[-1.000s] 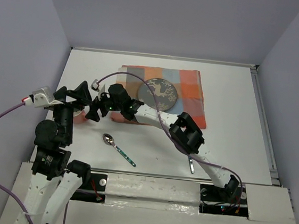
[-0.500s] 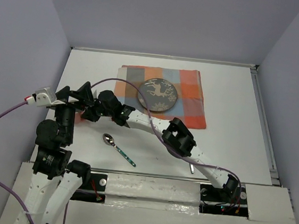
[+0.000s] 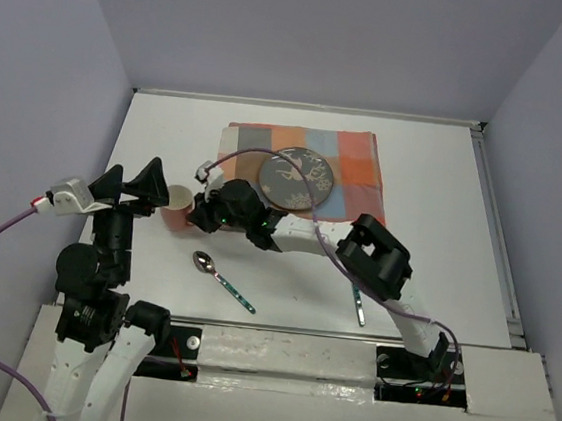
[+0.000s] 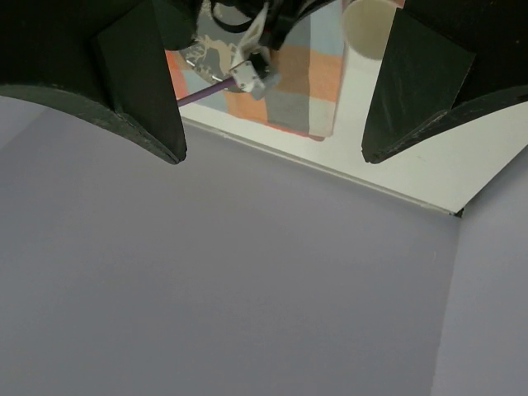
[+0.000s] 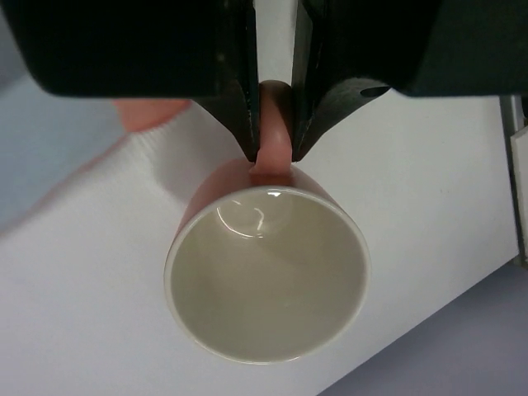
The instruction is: Set the dinner table for one person
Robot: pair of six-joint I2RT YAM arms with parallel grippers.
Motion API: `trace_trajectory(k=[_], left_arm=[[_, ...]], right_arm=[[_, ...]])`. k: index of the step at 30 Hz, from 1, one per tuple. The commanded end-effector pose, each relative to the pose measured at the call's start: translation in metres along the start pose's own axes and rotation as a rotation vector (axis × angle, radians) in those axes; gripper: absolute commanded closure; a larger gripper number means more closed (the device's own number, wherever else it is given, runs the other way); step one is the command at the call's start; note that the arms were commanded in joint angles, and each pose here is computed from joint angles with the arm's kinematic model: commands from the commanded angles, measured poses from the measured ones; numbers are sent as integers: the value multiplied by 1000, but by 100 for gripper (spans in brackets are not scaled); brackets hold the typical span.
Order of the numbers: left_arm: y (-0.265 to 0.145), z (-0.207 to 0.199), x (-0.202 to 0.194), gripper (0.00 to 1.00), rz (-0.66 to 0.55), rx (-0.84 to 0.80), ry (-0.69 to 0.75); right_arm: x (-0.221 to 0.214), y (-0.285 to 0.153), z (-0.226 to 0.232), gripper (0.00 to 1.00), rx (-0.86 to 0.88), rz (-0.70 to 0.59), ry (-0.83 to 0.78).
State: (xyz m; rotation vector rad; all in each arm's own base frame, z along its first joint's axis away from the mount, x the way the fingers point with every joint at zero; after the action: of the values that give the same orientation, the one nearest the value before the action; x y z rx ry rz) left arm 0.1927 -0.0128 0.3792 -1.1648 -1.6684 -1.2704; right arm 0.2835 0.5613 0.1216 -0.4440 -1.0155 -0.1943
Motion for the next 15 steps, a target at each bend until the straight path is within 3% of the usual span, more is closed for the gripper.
trace_trajectory(k=[1,3,4,6,8,15], left_arm=[[-4,-5,15,1,-82,-40,-23],[-4,-12,12,1,-70,-84,-31],[-5,-15,11,1,-68,-100,-37],[-7,-20,9,1,-59,-135,-43],[-9,-22,8,1,-52,-146,-45],[-12,-32,4,1,-32,-201,-49]], right_arm=[[162,-80,-21,100,-62,-516,27],[193,-119,-41,100,-119,-585,27],[196,-138,-82,100,-220,-598,34],[211,-172,-113,100,-325,-624,17],[216,-206,-168,100,-485,-641,16],[223,-281,-276,100,-863,-619,-73]])
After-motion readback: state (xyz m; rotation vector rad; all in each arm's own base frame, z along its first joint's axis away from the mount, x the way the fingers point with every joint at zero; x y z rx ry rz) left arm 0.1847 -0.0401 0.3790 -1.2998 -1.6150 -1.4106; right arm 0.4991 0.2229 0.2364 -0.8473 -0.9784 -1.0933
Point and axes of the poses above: each gripper's point midway between its finger pads, its own y axis out along the fingers, its own z axis along the line the jaws close on, x = y × z, the point moved 3 cm from there along -y, back along the fingers, and after that the axes turned 12 degrees about y, right-handed, at the moved point
